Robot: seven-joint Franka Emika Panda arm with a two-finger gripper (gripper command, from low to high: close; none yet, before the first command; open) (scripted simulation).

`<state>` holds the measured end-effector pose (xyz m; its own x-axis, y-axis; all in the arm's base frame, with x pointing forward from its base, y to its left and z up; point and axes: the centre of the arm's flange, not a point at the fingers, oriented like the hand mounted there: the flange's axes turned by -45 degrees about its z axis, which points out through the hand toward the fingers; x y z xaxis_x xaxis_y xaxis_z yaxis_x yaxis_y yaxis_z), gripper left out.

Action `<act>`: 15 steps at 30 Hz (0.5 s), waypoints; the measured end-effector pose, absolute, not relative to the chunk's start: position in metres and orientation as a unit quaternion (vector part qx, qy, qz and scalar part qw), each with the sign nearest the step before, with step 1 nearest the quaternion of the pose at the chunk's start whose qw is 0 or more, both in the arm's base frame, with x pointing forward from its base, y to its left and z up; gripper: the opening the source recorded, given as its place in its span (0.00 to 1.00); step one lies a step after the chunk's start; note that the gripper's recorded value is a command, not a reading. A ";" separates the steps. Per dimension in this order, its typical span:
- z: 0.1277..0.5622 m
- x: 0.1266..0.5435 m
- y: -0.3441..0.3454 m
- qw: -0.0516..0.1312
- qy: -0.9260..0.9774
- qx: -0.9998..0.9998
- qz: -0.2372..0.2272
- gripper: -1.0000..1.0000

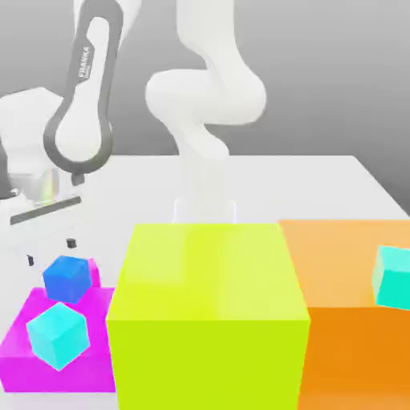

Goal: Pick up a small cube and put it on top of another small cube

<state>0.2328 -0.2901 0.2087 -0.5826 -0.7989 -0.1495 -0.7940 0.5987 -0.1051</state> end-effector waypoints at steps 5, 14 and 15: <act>0.209 0.233 -0.290 0.091 0.889 -0.448 -0.013 0.50; 0.152 0.210 -0.257 0.006 0.964 -0.266 -0.016 0.50; 0.146 0.208 -0.254 0.001 0.967 -0.256 -0.015 0.50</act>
